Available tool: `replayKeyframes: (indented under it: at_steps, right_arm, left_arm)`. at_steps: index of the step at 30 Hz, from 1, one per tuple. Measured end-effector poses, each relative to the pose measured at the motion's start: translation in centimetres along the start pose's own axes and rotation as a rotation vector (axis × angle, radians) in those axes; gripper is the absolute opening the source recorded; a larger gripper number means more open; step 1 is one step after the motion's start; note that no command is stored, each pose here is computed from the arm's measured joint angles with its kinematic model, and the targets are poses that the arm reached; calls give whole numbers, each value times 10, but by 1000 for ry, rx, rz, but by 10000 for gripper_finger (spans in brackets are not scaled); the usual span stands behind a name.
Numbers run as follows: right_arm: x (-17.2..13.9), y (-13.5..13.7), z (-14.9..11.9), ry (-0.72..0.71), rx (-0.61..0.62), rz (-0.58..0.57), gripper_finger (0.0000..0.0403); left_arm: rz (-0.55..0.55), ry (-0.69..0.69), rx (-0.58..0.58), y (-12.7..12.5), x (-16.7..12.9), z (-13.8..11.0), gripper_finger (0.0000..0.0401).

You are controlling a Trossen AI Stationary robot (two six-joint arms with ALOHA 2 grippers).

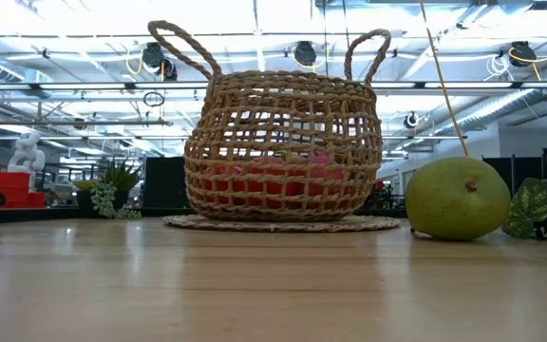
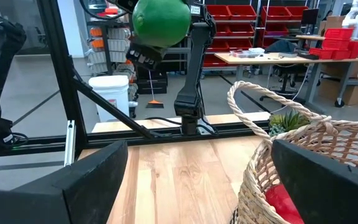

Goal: Build produce basket
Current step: Put the middle green lime into the basket

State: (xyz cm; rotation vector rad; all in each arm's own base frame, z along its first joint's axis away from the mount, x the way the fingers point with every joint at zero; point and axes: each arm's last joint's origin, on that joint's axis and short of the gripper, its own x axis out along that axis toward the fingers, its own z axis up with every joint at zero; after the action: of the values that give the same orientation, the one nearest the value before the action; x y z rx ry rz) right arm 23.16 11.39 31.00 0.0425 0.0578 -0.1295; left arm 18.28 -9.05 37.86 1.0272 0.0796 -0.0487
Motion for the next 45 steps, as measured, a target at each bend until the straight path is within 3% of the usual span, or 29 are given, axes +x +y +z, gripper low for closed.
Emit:
replayKeyframes:
  at_steps: [13,25,31,45]
  right_arm:
    - [0,0,0,0,-4,0,391]
    - [0,0,0,0,-17,0,391]
    - [0,0,0,0,-41,0,366]
    - [0,0,0,0,-63,1,220]
  left_arm:
    - [0,0,-411,0,0,0,324]
    - [0,0,-692,0,0,0,324]
    - [0,0,-718,0,0,0,324]
    - [1,-2,-718,0,0,0,324]
